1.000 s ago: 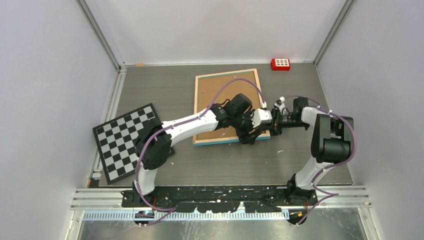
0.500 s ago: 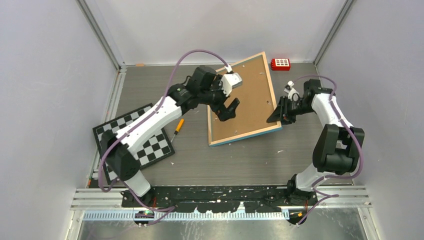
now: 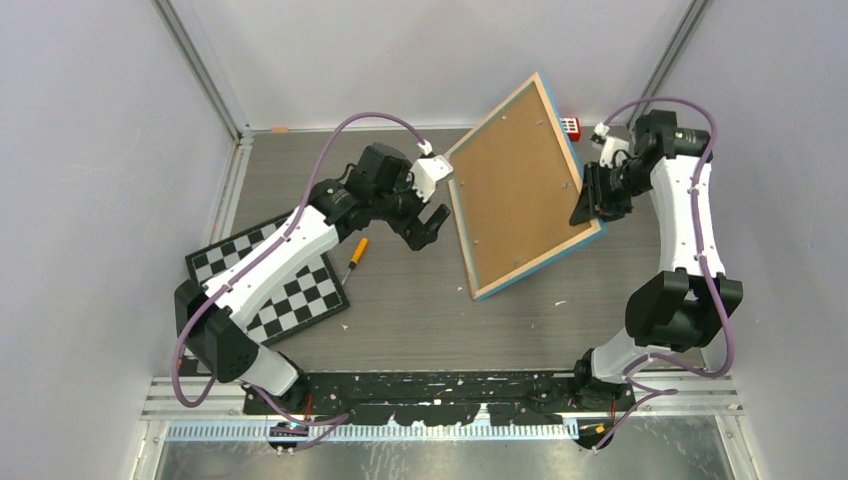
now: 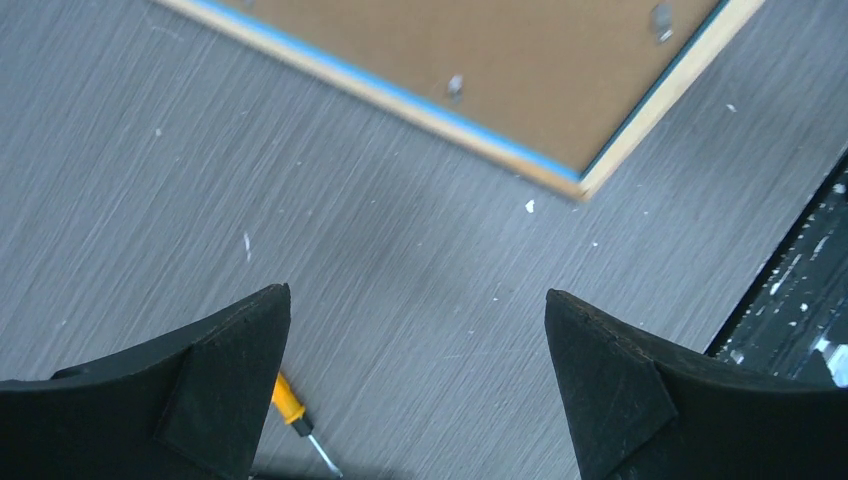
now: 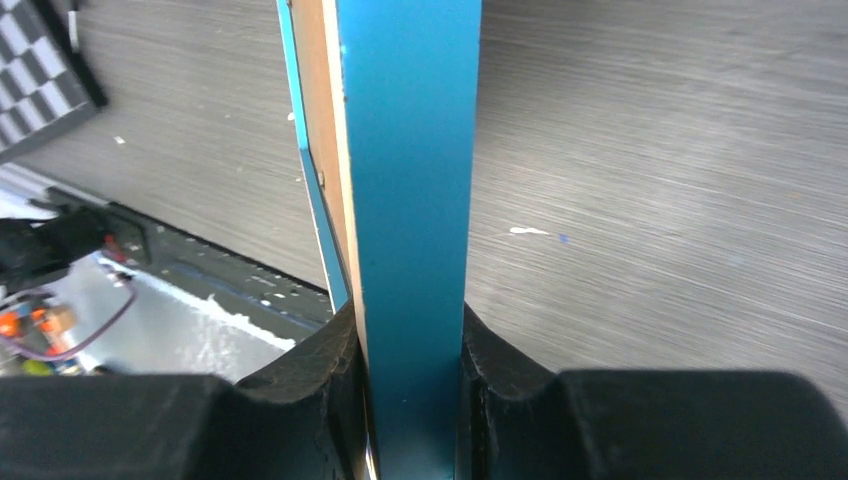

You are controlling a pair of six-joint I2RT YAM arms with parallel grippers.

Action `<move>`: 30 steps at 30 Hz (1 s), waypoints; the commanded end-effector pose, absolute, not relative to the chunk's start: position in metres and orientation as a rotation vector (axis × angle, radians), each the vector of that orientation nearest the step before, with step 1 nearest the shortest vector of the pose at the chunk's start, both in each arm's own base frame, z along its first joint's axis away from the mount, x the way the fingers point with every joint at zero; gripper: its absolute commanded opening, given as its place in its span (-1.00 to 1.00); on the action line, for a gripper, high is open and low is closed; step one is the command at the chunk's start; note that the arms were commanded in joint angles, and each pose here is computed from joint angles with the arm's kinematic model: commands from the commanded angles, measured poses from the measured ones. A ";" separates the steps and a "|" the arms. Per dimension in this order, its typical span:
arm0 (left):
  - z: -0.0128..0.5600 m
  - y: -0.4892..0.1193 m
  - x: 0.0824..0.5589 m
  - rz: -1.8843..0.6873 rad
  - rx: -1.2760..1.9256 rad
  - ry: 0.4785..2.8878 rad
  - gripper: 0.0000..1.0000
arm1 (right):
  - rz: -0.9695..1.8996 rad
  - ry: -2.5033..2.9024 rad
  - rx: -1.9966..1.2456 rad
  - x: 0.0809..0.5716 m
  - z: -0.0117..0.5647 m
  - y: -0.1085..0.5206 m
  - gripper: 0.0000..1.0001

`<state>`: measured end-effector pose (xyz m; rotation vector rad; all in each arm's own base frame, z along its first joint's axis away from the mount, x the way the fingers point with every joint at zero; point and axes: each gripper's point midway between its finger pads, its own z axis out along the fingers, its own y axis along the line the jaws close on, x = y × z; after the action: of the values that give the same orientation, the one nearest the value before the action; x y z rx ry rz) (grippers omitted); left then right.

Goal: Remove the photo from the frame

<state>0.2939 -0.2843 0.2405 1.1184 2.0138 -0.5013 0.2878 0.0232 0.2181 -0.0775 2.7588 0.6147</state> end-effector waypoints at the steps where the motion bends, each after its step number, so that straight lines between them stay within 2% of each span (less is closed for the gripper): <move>1: 0.260 -0.262 0.297 -0.421 1.100 1.973 0.99 | 0.256 2.731 -0.201 0.297 0.245 -0.021 -0.99; 9: 0.254 -0.235 0.298 -0.361 1.054 2.018 0.99 | 0.053 2.606 -0.219 0.316 0.291 -0.043 -0.99; 18: 0.260 -0.216 0.302 -0.461 0.877 2.114 0.99 | -0.119 2.421 -0.319 0.337 0.338 -0.044 -0.99; 30: 0.279 -0.201 0.307 -0.676 0.547 2.221 0.99 | -0.350 2.219 -0.571 0.349 0.360 0.014 -0.99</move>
<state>0.3109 -0.2002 0.2440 0.7128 2.2437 -0.5213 0.3467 0.0122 0.3135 -0.5889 2.4403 -0.2007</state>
